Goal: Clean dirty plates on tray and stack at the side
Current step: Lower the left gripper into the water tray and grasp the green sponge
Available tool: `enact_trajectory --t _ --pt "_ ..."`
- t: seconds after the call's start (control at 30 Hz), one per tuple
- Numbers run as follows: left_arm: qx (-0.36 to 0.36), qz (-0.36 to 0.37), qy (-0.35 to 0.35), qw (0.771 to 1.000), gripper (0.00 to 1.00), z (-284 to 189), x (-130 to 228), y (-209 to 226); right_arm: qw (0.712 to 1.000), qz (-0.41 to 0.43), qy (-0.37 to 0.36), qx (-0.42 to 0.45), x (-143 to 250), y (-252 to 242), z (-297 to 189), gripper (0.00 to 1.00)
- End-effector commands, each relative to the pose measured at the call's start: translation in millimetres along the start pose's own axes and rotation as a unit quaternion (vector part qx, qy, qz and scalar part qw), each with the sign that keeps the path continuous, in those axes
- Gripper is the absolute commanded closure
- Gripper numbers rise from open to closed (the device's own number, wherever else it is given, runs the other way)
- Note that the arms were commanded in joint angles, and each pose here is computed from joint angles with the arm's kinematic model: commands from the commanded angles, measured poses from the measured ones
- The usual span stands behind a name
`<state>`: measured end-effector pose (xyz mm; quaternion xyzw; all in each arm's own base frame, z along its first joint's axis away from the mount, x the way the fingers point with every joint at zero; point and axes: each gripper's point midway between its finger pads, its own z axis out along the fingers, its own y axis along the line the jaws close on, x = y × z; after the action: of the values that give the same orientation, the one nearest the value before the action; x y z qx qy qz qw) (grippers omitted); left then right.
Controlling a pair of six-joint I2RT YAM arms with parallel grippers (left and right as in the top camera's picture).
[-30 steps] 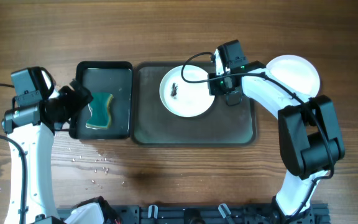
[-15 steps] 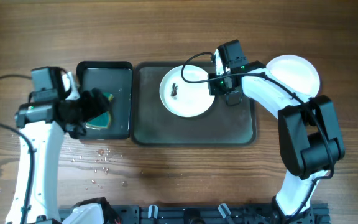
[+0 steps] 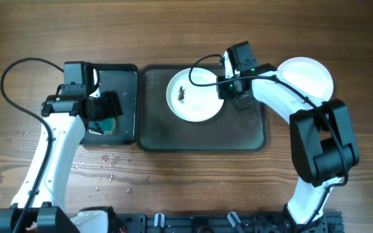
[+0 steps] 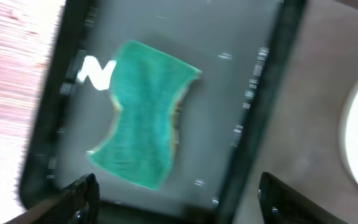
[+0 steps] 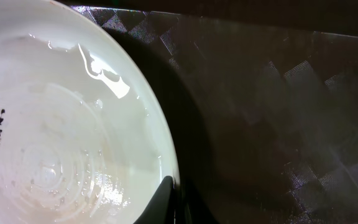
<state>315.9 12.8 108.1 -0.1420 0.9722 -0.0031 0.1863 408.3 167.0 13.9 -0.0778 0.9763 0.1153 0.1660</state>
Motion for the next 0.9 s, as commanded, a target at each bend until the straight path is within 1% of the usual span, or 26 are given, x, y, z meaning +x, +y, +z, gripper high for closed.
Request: enact_trajectory --t 0.0,0.17,0.3,0.37,0.4,0.87 --pt "-0.049 0.008 0.008 0.999 0.23 12.9 1.3 15.2 1.000 -0.013 -0.010 0.002 -4.2 2.1 -6.2 0.94" --pt "-0.058 0.011 0.042 0.997 0.20 34.1 10.0 16.6 1.000 -0.013 -0.011 0.002 -4.5 2.2 -6.3 0.93" --pt "-0.064 0.013 0.066 0.996 0.22 48.6 17.0 18.1 1.000 -0.013 -0.010 0.002 -4.3 2.2 -6.2 0.93" --pt "-0.065 0.012 0.070 0.995 0.28 53.0 18.0 18.5 1.000 -0.013 -0.011 0.002 -4.5 2.2 -6.3 0.92" --pt "-0.065 0.012 0.074 0.995 0.30 55.8 18.9 18.2 1.000 -0.013 -0.010 0.002 -4.3 2.1 -6.2 0.92" --pt "-0.072 0.003 0.087 0.994 0.29 76.0 19.8 25.1 1.000 -0.013 -0.010 0.002 -4.3 2.2 -6.2 0.92"
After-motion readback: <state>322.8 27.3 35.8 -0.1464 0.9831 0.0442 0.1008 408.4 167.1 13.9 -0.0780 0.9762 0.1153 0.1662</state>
